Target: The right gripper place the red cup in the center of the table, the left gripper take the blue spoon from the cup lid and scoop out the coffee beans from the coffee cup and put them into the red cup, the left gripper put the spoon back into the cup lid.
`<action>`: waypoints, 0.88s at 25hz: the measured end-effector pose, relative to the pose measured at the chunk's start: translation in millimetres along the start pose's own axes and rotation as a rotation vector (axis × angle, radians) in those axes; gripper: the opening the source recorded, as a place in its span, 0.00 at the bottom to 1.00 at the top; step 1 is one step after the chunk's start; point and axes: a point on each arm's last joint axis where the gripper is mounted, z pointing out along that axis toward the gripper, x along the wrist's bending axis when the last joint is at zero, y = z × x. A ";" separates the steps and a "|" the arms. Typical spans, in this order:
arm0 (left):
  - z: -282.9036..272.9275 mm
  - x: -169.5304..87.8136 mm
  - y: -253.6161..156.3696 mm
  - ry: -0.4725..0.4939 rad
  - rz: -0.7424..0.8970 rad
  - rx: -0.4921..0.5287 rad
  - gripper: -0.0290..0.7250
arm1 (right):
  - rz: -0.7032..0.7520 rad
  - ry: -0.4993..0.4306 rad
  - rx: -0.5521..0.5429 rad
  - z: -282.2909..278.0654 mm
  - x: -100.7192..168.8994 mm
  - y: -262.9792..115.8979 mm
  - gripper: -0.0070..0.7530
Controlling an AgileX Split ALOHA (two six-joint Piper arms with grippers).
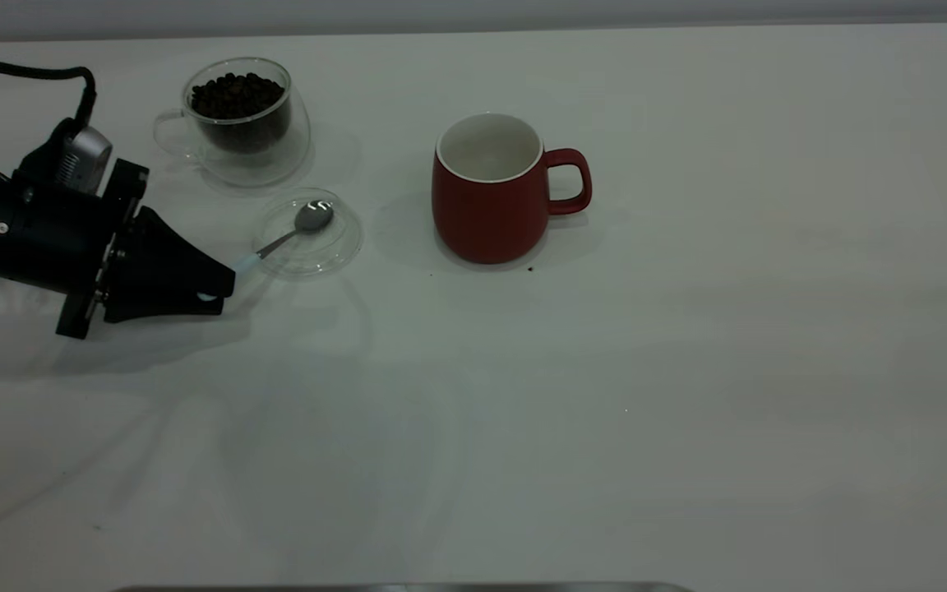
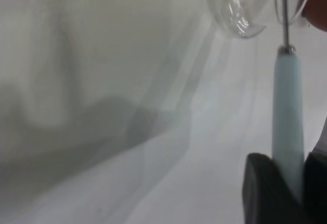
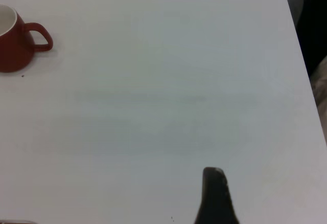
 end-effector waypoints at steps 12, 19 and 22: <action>-14.7 -15.1 -0.8 -0.083 0.056 0.041 0.64 | 0.000 0.000 0.000 0.0 0.0 0.0 0.76; -63.2 -15.6 4.7 -0.061 0.033 -0.010 0.64 | 0.000 0.000 0.000 0.0 0.0 0.0 0.76; -89.4 -25.3 8.0 -0.110 0.000 -0.066 0.64 | 0.000 0.000 0.000 0.0 0.0 0.0 0.76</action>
